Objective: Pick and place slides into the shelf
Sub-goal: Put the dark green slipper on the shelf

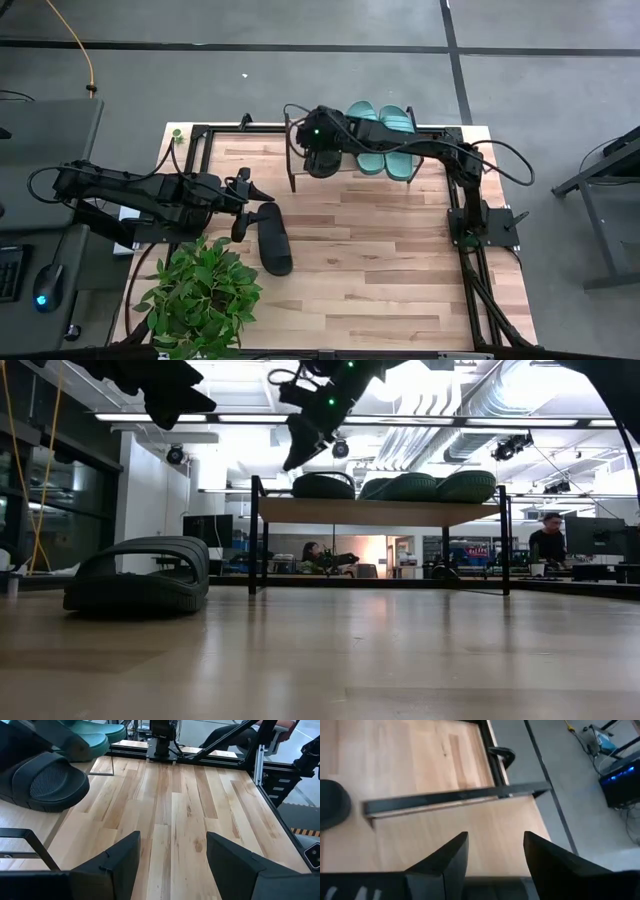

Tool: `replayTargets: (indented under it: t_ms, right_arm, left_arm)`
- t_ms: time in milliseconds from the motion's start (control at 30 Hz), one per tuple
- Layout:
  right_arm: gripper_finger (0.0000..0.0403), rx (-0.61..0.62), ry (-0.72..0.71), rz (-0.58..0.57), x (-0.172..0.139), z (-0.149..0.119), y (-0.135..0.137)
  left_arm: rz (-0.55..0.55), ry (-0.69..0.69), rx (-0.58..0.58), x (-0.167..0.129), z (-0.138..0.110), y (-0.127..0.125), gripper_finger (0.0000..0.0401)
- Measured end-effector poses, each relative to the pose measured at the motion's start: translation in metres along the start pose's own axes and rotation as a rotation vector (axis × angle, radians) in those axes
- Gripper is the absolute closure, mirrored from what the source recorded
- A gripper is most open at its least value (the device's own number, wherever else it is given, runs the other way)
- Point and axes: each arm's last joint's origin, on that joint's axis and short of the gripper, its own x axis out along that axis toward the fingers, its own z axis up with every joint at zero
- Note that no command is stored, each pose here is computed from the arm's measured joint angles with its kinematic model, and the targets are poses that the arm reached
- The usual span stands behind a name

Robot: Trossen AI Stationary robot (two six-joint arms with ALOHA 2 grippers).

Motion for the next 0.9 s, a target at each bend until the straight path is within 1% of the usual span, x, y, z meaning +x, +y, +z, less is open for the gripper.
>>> replayTargets:
  t_ms: [100,267,567,900]
  right_arm:
    - [0.0221,0.017,0.027,0.022,0.002,-0.005,-0.006]
    - [0.0221,0.040,0.093,0.028,0.002,-0.012,-0.007]
    - [0.0221,0.012,0.227,-0.102,-0.002,-0.020,-0.002]
    - [0.0221,0.045,0.275,-0.116,-0.004,-0.024,-0.002]
  left_arm:
    - [0.000,0.000,0.000,0.000,0.000,0.000,0.0192]
    - [0.000,-0.001,0.000,0.000,0.000,0.000,0.0192]
    - [0.000,-0.002,0.000,0.000,0.000,0.000,0.0192]
    - [0.000,-0.001,0.000,0.000,0.000,0.000,0.0192]
